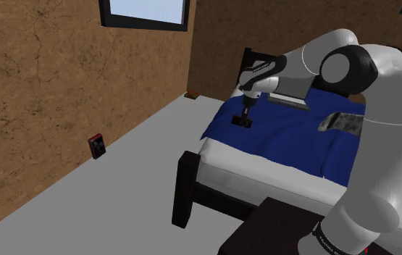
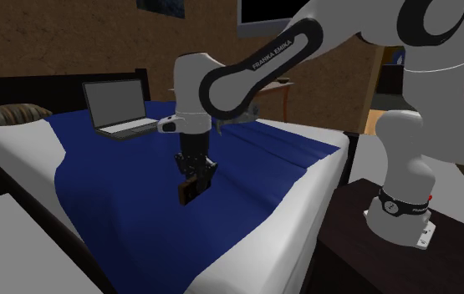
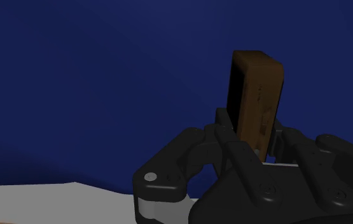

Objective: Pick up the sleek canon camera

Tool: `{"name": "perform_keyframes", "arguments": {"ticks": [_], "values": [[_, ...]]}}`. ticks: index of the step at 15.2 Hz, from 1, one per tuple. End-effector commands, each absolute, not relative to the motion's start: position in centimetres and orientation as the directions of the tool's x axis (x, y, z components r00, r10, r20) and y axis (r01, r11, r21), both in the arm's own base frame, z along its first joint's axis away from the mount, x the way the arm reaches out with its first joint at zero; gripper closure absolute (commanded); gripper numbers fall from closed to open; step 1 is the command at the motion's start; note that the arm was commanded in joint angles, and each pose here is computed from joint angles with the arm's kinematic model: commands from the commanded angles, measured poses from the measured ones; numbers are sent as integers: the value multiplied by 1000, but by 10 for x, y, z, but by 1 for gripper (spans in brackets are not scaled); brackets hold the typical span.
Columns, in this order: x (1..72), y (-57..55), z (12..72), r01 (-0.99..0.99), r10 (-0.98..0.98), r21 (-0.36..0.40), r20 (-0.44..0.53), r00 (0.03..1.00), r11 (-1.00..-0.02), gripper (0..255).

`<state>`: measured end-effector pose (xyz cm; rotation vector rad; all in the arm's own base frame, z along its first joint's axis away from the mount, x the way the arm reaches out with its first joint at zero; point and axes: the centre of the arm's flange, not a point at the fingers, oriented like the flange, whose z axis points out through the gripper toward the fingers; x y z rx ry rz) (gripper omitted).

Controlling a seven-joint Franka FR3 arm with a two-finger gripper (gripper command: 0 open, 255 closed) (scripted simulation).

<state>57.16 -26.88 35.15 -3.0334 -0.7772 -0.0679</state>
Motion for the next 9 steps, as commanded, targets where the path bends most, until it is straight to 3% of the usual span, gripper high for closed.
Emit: {"name": "perform_keyframes", "arguments": {"ticks": [1,9], "values": [[572,-269,363,481,480,1,44,876,-877,255],[572,-269,395,481,480,1,44,876,-877,255]]}}
